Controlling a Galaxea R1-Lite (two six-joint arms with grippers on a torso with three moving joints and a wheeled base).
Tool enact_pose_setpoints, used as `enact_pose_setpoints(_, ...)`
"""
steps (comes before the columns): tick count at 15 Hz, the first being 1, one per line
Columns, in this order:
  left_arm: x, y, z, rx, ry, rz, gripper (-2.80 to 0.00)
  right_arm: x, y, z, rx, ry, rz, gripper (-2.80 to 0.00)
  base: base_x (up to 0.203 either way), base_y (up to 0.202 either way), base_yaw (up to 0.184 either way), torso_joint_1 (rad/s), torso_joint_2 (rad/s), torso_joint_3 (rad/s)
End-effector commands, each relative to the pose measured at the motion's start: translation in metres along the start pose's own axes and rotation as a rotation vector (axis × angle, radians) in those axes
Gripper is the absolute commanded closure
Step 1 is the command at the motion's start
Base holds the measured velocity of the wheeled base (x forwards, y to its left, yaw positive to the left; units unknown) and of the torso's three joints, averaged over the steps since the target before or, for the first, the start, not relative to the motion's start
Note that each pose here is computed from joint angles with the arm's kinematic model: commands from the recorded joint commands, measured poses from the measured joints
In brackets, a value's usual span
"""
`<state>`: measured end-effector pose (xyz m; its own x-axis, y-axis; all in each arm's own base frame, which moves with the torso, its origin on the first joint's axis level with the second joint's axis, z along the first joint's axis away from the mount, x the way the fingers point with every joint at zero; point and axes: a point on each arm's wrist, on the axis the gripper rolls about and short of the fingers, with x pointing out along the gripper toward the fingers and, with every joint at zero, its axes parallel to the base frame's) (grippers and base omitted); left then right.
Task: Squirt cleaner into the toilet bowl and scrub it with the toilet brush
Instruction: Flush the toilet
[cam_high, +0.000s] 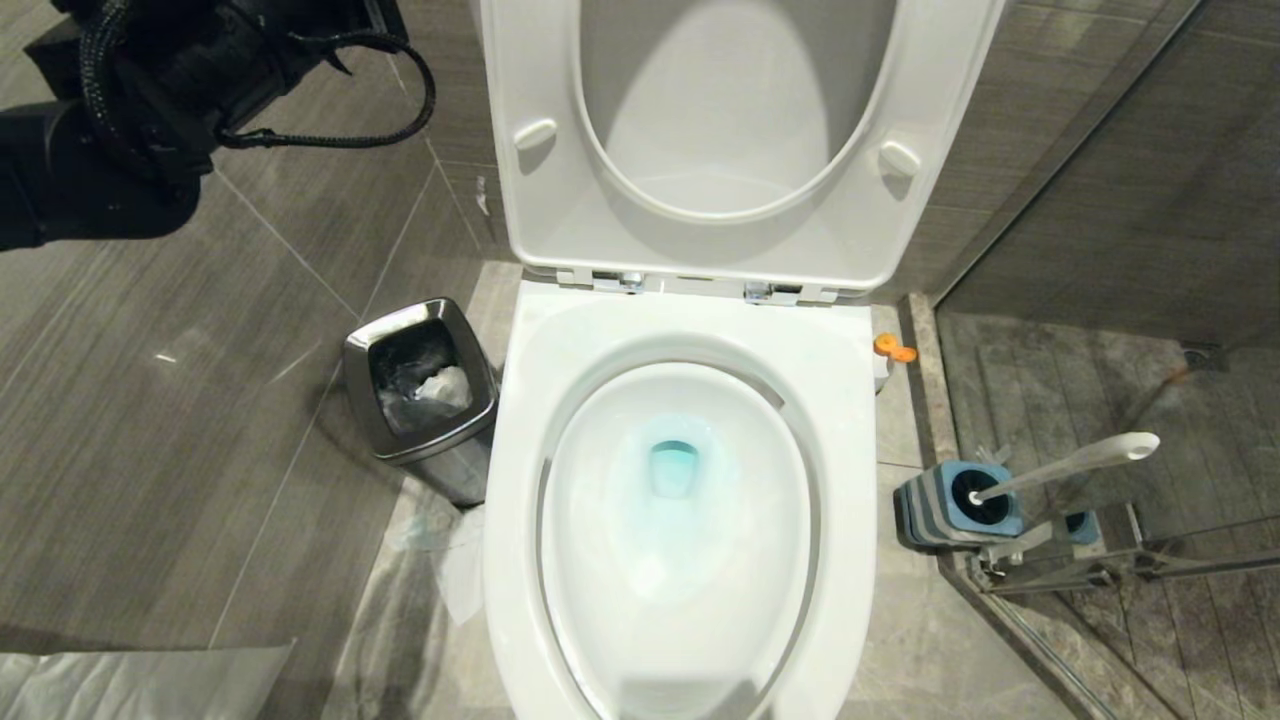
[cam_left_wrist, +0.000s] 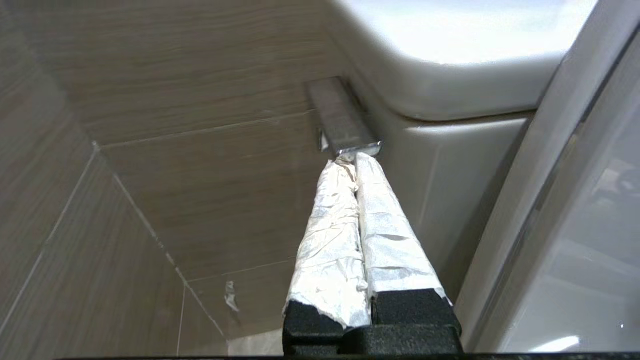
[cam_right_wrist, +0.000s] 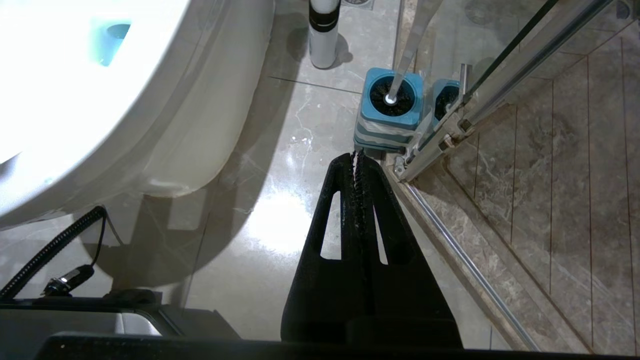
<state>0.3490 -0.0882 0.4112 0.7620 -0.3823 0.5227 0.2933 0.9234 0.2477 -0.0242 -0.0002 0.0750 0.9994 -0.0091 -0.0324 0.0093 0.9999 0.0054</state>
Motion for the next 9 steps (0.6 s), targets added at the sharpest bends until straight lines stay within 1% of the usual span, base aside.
enact_pose_setpoints(1, 0.0042, -0.0046, -0.0024, 0.010, -0.058, -0.004, 0.00, 0.0001, 0.0000, 0.0000, 0.000, 0.001, 0.000, 0.00, 0.000, 0.000, 0.000, 0.000, 0.00, 0.000)
enact_pose_setpoints(2, 0.0051, -0.0066, -0.0015, 0.014, -0.085, -0.006, 0.00, 0.0001, 0.0000, 0.0000, 0.000, 0.001, 0.000, 0.00, 0.000, 0.000, 0.000, 0.000, 0.00, 0.000)
enact_pose_setpoints(3, 0.0065, -0.0071, -0.0049, 0.019, -0.087, -0.009, 0.00, 0.0001, 0.0000, 0.0000, 0.000, 0.001, 0.000, 0.00, 0.000, 0.000, 0.000, 0.000, 0.00, 0.000)
enact_pose_setpoints(6, 0.0100, -0.0074, -0.0051, 0.052, -0.112, -0.014, 0.00, 0.0001, 0.0000, 0.0000, 0.000, 0.001, 0.000, 0.00, 0.000, 0.000, 0.000, 0.000, 0.00, 0.000)
enact_pose_setpoints(9, 0.0130, -0.0077, -0.0104, 0.063, -0.121, -0.010, 0.00, 0.0001, 0.0000, 0.0000, 0.000, 0.001, 0.000, 0.00, 0.000, 0.000, 0.000, 0.000, 0.00, 0.000)
